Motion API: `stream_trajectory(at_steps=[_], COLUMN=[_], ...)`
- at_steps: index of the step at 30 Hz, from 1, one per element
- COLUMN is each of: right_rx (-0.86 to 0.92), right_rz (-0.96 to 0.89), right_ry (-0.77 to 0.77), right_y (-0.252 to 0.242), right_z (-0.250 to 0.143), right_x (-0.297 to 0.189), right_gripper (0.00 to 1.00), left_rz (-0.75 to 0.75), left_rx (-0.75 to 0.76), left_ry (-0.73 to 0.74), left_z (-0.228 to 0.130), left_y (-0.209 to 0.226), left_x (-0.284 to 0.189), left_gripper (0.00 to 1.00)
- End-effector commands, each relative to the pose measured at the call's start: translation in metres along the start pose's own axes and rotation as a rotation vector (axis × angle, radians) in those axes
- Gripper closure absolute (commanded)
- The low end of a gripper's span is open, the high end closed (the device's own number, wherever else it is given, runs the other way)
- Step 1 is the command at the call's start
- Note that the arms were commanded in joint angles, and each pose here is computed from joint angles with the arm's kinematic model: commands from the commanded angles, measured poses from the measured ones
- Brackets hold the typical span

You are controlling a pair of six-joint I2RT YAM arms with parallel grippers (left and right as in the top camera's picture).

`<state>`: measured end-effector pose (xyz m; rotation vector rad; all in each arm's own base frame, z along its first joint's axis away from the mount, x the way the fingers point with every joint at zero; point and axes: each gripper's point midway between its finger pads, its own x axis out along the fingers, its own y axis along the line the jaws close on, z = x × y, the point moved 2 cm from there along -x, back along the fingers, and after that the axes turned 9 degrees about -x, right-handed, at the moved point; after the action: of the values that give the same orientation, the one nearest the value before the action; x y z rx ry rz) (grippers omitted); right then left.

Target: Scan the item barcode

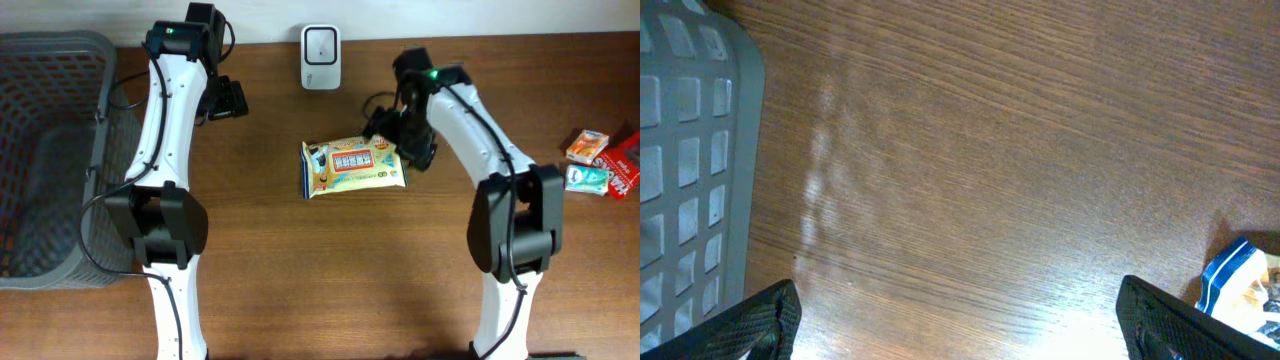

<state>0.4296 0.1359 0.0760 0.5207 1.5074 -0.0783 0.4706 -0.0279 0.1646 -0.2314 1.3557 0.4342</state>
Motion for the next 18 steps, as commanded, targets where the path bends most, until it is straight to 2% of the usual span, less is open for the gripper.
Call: stream_trajectory(at_steps=[1, 2, 5, 7, 11, 15, 16, 18], right_rx=[0.08, 0.105, 0.253, 0.333, 0.366, 0.357, 0.315, 0.204], right_rz=[0.104, 0.104, 0.045, 0.014, -0.045, -0.029, -0.01, -0.019], right_ry=[0.062, 0.066, 0.073, 0.084, 0.063, 0.026, 0.007, -0.046], right_y=[0.026, 0.028, 0.027, 0.025, 0.01, 0.005, 0.006, 0.005], right_z=[-0.025, -0.029, -0.046, -0.055, -0.058, -0.054, -0.051, -0.042], right_x=[0.022, 0.027, 0.042, 0.049, 0.056, 0.07, 0.075, 0.075], right_gripper=[0.01, 0.01, 0.12, 0.12, 0.14, 0.14, 0.24, 0.52], left_rz=[0.009, 0.009, 0.009, 0.009, 0.009, 0.009, 0.009, 0.009], left_rx=[-0.001, -0.001, -0.001, -0.001, -0.001, -0.001, -0.001, -0.001], left_ry=[-0.012, -0.012, -0.012, -0.012, -0.012, -0.012, -0.012, -0.012], left_z=[0.001, 0.001, 0.001, 0.001, 0.001, 0.001, 0.001, 0.001], left_y=[0.001, 0.001, 0.001, 0.001, 0.001, 0.001, 0.001, 0.001], left_x=[-0.003, -0.003, -0.003, -0.003, -0.003, -0.003, -0.003, -0.003], left_gripper=[0.01, 0.01, 0.01, 0.01, 0.01, 0.01, 0.01, 0.01])
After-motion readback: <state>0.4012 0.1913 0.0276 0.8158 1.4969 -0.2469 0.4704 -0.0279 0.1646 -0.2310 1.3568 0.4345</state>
